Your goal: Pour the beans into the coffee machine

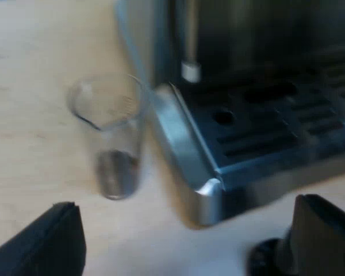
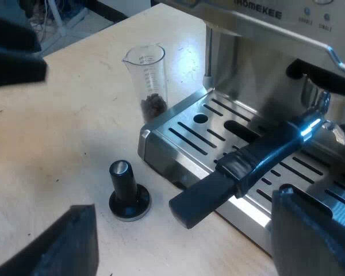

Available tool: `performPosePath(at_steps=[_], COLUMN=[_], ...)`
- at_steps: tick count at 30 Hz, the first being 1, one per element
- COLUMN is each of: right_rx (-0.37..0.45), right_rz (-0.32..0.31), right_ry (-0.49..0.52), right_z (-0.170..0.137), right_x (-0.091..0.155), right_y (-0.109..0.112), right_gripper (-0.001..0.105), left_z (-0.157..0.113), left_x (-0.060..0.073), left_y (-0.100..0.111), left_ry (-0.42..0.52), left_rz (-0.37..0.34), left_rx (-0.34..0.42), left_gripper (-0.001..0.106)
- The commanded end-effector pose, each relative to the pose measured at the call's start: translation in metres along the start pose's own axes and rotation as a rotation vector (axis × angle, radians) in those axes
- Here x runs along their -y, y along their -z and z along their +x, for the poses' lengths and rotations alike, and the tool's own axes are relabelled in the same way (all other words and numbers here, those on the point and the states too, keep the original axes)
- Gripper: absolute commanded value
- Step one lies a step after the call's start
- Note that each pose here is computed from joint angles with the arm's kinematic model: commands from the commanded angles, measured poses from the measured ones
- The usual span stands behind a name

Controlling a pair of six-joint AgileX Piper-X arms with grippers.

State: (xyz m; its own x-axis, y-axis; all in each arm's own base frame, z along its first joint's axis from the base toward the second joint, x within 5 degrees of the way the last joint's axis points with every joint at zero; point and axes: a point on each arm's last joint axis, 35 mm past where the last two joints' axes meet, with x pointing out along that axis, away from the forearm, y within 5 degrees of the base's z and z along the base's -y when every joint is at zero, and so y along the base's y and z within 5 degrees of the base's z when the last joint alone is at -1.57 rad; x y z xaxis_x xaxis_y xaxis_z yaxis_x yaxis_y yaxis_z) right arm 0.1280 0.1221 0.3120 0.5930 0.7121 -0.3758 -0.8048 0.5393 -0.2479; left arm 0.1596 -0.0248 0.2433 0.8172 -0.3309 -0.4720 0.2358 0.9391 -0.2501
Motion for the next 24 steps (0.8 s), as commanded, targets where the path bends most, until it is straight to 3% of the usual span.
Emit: performPosePath(at_steps=[1, 4, 12, 15, 20, 24], right_rx=[0.023, 0.023, 0.023, 0.023, 0.023, 0.023], right_rz=[-0.014, -0.014, -0.014, -0.014, -0.014, -0.014], right_ry=[0.003, 0.003, 0.003, 0.003, 0.003, 0.003], right_z=[-0.001, -0.001, -0.001, -0.001, -0.001, -0.001], right_x=[0.000, 0.000, 0.000, 0.000, 0.000, 0.000], right_y=[-0.004, -0.004, -0.004, -0.004, -0.004, -0.004], right_gripper=[0.064, 0.064, 0.064, 0.064, 0.064, 0.064], left_z=[0.014, 0.028, 0.051, 0.063, 0.075, 0.085], left_x=[0.003, 0.001, -0.003, -0.007, -0.013, -0.016], left_y=[0.002, 0.005, -0.002, 0.000, 0.005, 0.008], left_ry=[-0.014, -0.071, -0.060, -0.102, -0.192, -0.193], left_rz=[0.008, 0.014, 0.025, 0.022, -0.105, -0.096], left_rx=[-0.032, -0.054, 0.013, 0.015, 0.017, 0.009], left_gripper=[0.085, 0.085, 0.085, 0.085, 0.085, 0.085])
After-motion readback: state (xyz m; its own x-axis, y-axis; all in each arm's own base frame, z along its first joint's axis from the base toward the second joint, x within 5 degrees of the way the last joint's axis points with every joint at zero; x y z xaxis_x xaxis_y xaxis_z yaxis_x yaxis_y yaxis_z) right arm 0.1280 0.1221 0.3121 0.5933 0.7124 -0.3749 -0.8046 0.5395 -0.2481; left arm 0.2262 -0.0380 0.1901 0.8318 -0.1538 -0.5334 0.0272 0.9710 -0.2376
